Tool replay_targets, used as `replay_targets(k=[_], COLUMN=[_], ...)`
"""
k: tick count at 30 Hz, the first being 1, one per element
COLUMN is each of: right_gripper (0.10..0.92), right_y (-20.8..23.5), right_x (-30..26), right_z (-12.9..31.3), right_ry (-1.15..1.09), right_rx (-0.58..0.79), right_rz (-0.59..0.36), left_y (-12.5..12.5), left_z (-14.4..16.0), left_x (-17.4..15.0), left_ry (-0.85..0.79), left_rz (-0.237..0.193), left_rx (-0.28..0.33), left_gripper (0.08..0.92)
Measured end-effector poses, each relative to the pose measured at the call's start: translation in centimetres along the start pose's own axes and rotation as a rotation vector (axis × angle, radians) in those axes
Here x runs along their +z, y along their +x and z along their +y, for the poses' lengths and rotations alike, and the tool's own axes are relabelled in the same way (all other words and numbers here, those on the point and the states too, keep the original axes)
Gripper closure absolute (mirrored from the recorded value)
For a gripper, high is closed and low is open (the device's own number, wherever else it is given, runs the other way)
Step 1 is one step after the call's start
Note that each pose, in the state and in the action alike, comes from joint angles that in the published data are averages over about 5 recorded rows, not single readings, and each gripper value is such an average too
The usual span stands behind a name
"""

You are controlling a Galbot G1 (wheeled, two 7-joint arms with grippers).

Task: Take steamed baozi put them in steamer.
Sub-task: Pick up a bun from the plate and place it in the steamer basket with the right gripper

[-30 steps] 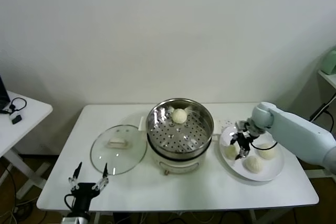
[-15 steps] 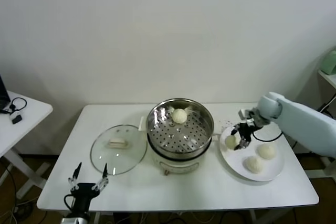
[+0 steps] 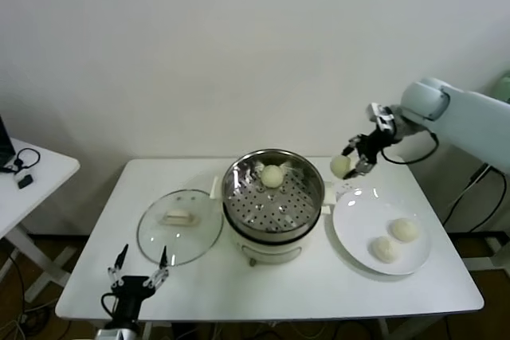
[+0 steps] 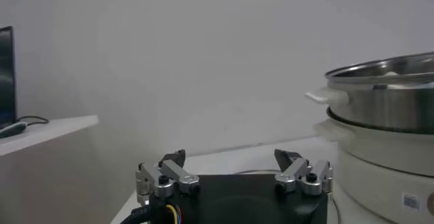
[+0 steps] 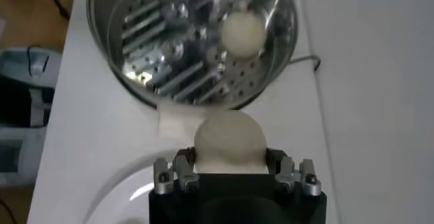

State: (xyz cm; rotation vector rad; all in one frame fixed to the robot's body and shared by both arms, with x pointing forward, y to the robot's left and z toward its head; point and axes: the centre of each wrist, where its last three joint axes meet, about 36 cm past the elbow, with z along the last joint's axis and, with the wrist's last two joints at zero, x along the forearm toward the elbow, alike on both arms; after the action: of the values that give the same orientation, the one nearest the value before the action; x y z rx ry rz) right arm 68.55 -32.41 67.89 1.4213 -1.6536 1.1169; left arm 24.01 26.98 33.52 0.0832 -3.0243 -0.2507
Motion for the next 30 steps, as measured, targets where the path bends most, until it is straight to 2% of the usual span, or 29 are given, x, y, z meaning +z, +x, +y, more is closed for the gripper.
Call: replay_targets(k=[9, 21, 30], right_gripper=[0.354, 0.362, 0.364], right_y=[-1.8, -10.5, -16.1], right_x=[-7.1, -14.1, -15.7], right_z=[-0.9, -0.5, 0.6], right_ry=[0.046, 0.128, 0.158], right_rx=[-0.017, -0.112, -0.171], right_rz=[-0.041, -0.043, -0.021], left_y=[0.4, 0.7, 0.7], left_z=[0.0, 0.4, 0.8], left_x=[-0.3, -0.9, -1.0], left_ry=[-0.002, 0.004, 0.008], left_rz=[-0.001, 0.0, 0.004], left_rx=[-0.002, -0.028, -0.041], left_gripper=[0.177, 0.177, 0.177])
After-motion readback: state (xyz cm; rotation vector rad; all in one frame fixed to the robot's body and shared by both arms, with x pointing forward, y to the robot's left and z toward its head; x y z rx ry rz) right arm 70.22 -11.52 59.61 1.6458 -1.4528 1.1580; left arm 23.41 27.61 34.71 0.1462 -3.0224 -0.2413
